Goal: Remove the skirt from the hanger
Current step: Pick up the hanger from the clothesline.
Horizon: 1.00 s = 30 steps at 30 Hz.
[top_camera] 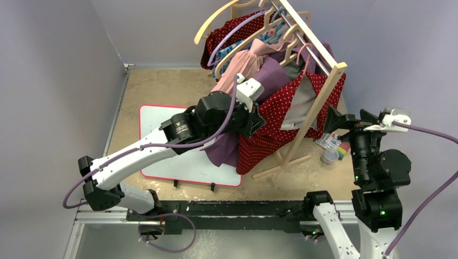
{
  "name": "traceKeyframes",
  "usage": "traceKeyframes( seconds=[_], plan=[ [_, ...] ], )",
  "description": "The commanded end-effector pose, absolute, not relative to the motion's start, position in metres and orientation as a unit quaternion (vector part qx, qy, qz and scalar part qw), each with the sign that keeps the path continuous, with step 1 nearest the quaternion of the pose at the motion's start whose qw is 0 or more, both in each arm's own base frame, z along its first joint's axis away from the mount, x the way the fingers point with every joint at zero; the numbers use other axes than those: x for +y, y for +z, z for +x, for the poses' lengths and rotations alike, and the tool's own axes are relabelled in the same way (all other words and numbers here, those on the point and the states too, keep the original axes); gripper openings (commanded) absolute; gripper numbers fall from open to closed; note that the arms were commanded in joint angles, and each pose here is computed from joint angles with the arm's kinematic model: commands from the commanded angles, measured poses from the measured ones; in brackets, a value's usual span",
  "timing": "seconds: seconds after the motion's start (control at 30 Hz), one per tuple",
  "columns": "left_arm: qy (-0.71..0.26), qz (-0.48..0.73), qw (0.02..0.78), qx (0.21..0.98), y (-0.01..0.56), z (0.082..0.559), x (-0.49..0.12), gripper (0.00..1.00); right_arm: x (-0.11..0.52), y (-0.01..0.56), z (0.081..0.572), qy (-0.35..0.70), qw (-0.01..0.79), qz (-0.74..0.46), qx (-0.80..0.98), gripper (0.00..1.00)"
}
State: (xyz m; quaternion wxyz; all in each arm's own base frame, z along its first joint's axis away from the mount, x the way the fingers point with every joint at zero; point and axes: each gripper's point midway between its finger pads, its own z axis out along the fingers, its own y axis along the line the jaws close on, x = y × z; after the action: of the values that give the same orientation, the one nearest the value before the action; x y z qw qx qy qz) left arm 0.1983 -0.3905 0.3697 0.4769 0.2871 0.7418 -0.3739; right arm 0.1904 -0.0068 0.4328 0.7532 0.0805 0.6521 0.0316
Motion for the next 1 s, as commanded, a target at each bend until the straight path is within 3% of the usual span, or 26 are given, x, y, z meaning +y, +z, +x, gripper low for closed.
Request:
traceKeyframes(
  seconds=[0.0, 0.97],
  plan=[
    [-0.426, 0.264, 0.510, 0.699, 0.419, 0.191, -0.388, 0.00, -0.005, 0.444, 0.188, 0.039, 0.767, 0.079, 0.636, 0.99],
    [-0.464, 0.282, 0.533, 0.649, 0.490, 0.201, -0.435, 0.00, -0.005, 0.446, 0.188, 0.043, 0.771, 0.082, 0.631, 0.99]
  ],
)
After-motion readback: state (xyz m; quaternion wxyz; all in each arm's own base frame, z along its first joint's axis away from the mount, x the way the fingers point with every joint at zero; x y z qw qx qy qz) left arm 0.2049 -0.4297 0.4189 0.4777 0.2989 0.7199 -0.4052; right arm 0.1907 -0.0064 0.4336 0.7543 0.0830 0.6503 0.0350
